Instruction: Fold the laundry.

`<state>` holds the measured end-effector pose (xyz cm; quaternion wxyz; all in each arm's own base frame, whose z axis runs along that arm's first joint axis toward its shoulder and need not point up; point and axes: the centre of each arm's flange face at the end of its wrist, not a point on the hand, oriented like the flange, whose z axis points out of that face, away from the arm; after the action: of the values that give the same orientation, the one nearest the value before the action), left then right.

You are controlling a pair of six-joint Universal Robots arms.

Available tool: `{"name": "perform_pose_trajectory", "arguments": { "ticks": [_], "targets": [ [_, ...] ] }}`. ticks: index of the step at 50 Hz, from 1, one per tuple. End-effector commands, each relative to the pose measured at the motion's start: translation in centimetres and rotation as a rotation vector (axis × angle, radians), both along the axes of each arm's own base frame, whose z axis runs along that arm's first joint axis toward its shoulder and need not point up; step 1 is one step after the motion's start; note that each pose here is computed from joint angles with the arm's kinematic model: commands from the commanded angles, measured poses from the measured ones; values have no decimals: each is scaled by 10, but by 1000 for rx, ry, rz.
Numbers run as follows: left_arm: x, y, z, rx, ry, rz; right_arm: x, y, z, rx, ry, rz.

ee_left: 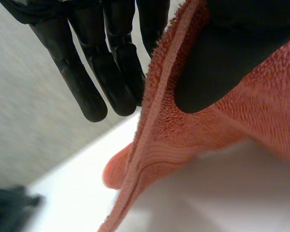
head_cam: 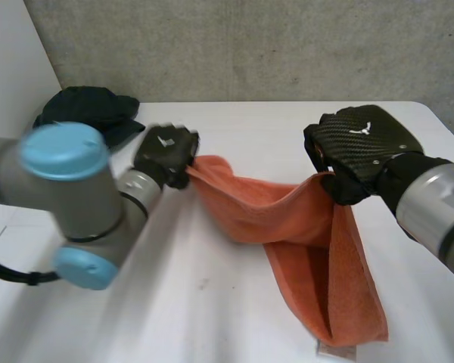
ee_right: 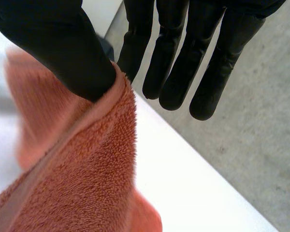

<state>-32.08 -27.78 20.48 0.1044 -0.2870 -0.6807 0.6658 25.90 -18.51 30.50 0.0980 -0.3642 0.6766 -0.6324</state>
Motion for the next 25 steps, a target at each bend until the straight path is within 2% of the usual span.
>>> {"name": "perform_pose_trajectory", "arguments": {
  "ticks": [1,11,17,22,25],
  "targets": [
    [35,39,72,-169,-18,29,12,-41,-21,31,61,-19],
    [49,63,67,-96,-78,29,38,-78,-56,98,93,11],
    [53,47,44,-74,-189,49,52,-62,-72,232,128,116],
    [60,29,31,-68,-253,81,42,-60,-70,316,111,72],
    [56,21,24,-61,-259,79,25,-69,-64,355,45,-37]
  ]
}}
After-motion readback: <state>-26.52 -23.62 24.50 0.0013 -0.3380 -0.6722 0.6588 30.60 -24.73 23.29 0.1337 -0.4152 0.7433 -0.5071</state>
